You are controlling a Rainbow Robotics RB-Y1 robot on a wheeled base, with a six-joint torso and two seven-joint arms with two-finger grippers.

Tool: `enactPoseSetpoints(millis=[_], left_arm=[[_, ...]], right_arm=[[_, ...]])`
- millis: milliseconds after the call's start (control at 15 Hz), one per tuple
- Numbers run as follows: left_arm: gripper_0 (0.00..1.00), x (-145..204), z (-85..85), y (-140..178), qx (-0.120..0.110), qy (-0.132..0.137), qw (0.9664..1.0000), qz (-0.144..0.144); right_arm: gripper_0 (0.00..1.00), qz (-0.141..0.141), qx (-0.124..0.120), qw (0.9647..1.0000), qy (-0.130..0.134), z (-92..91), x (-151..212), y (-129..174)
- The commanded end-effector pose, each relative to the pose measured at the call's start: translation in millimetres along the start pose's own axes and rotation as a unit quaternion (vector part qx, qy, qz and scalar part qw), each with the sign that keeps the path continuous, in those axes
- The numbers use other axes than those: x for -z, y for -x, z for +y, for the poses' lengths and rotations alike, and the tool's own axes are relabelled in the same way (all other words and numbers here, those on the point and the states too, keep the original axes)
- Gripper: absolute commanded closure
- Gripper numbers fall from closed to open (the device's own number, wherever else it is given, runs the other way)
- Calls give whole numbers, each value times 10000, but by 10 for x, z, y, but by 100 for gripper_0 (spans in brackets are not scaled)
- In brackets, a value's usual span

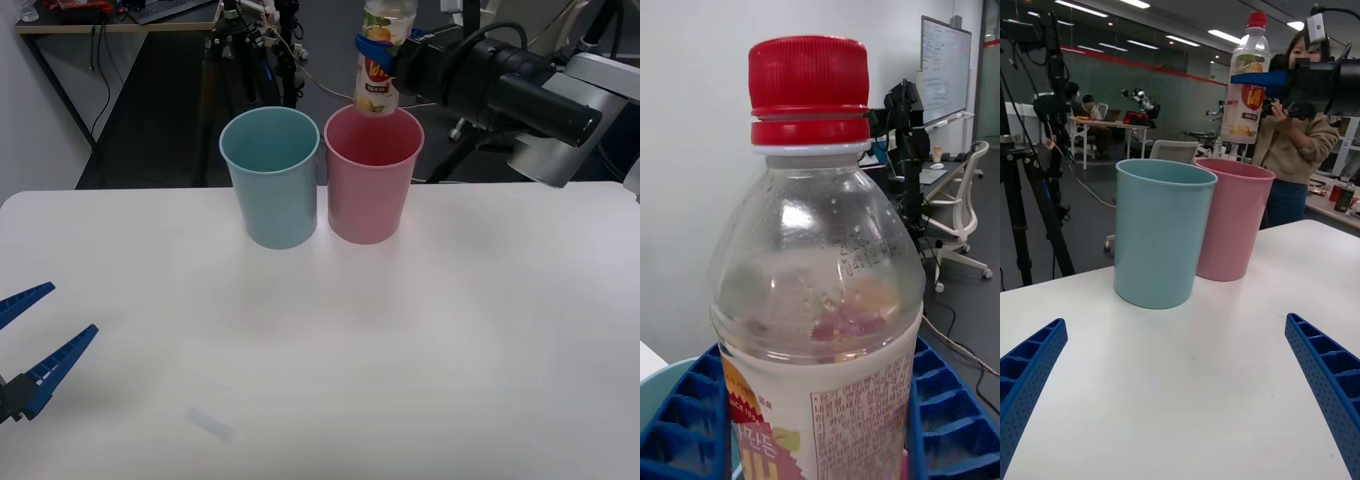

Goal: Grasp the object on the table and drop it into the matching bin: aluminum can to the light blue bin, PET bottle to the pink bin.

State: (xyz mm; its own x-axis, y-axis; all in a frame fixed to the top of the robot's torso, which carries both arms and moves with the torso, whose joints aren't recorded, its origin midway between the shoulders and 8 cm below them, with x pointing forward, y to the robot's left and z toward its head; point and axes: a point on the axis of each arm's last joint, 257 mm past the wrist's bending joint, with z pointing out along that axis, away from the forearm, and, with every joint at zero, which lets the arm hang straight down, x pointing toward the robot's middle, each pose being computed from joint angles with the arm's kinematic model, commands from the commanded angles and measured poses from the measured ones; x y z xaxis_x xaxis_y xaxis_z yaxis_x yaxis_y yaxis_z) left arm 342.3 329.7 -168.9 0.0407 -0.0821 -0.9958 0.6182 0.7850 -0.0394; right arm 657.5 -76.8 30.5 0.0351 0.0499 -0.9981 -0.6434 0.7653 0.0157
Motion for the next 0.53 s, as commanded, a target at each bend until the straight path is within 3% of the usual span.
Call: enactPoseSetpoints(millis=[67,533], left_arm=[[0,0,0,0,0,0,10000,0],[0,0,0,0,0,0,10000,0]], right_arm=[[0,-14,0,10000,-3,-4,1,16],[0,-42,-78,10000,9,-2,3,36]])
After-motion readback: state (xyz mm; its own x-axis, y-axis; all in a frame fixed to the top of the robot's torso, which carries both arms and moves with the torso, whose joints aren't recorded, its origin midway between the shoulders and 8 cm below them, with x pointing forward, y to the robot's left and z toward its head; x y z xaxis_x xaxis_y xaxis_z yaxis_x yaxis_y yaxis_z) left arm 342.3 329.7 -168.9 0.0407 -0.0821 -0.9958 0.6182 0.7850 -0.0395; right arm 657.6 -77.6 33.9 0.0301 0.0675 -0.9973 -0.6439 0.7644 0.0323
